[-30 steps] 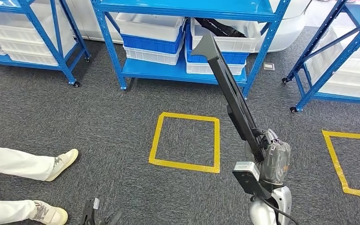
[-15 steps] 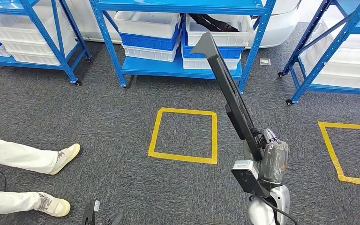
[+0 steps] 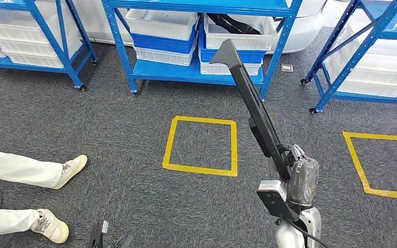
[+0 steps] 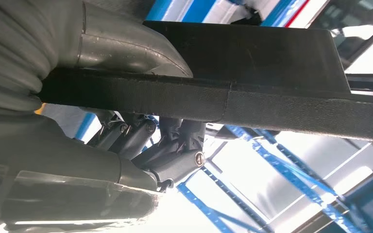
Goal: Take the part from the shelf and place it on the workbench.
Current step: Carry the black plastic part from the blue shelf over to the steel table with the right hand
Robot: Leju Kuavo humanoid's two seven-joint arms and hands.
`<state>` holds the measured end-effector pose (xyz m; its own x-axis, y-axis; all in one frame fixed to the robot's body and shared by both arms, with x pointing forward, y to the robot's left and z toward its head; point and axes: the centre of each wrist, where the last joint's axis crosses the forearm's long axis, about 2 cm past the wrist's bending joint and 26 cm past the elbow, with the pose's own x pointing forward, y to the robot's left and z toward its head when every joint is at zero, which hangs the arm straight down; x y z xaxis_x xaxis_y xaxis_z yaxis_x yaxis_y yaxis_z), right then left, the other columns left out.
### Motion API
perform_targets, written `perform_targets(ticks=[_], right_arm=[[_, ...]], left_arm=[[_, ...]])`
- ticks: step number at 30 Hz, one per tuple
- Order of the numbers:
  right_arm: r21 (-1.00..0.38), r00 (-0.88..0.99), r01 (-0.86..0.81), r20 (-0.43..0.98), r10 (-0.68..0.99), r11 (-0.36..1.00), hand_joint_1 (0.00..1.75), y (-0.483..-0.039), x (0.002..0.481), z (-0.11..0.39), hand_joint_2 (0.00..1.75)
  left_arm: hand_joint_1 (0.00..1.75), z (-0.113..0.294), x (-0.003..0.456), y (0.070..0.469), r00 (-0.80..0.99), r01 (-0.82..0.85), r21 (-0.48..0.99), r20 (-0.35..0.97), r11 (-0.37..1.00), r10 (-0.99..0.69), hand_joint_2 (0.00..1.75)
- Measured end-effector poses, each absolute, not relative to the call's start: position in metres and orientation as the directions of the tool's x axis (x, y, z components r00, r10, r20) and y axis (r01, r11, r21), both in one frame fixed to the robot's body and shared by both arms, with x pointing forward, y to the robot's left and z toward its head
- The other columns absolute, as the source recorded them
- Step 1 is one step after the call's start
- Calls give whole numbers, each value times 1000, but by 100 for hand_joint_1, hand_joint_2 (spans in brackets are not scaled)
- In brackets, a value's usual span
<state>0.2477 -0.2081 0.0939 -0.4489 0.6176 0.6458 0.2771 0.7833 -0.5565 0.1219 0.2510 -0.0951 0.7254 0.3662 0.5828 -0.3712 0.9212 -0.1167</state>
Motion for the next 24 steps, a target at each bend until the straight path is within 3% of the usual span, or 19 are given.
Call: perform_targets(ticks=[18,24], right_arm=[[-560,-457,332,608,649,759,175,-221,248,113,175],[-562,-448,337,609,654,755,175,-223,240,111,175]], left_arm=[[0,-96,118,248,757,-358,-127,541,925,367,175],[0,-96,115,244,826,-260,-123,486,958,287,175]])
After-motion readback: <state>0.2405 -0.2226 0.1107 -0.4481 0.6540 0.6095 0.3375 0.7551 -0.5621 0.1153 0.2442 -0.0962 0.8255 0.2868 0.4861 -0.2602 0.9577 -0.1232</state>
